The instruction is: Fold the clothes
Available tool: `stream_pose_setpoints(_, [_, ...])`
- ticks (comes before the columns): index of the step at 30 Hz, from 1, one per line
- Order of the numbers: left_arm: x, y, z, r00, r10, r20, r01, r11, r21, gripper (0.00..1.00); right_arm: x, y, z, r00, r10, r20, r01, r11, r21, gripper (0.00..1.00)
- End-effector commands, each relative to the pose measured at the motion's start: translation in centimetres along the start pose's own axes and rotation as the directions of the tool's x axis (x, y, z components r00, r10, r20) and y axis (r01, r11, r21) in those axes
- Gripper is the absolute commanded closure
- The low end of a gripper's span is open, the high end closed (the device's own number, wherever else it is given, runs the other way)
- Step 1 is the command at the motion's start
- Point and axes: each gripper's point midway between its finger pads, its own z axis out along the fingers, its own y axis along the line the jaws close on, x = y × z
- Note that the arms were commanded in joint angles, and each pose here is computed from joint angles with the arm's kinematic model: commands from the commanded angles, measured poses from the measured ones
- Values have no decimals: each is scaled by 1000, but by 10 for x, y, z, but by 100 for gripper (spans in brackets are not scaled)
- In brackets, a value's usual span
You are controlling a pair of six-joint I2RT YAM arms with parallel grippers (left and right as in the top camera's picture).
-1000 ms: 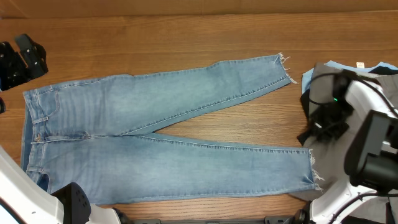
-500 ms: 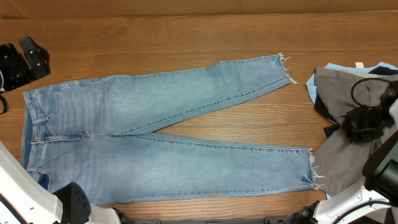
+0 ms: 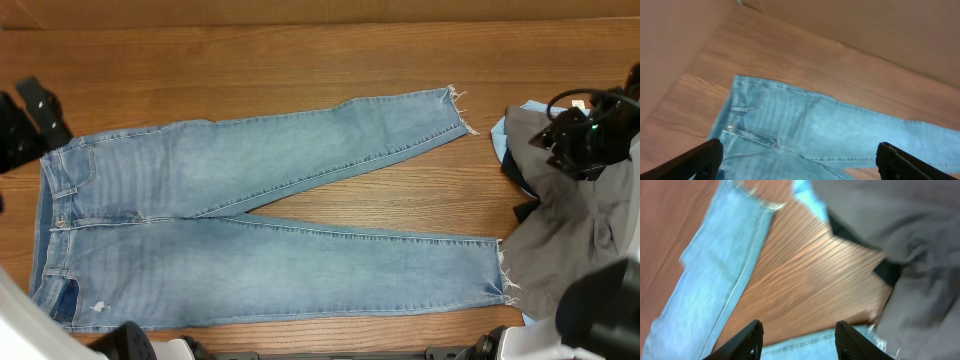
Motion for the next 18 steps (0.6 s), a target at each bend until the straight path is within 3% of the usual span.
stream_pose_setpoints(1, [3,11,-1,999,-43,-3,43,997,-69,0,12,25,-11,997,-81,11,81,996,-35,50])
stream_pose_setpoints(4, [12,13,26,994,-60,-90,55,997,-61,0,17,45,0,992,-126,7,126,991,-54,55])
stream_pose_setpoints(5, [17,14,39,989,-67,-135,59,996,-60,0,17,55,6,988,-157,16,157,985,-74,65])
stream_pose_setpoints(8, [32,8,77,961,-86,-265,89,996,-2,18,21,84,28,972,-228,49,232,965,-122,80])
stream_pose_setpoints(12, [62,-3,127,893,-72,-444,117,990,75,34,32,121,71,963,-256,82,267,948,-176,82])
stream_pose_setpoints(18, [100,-1,196,806,-50,-590,112,991,70,39,25,138,146,963,-217,161,239,961,-138,84])
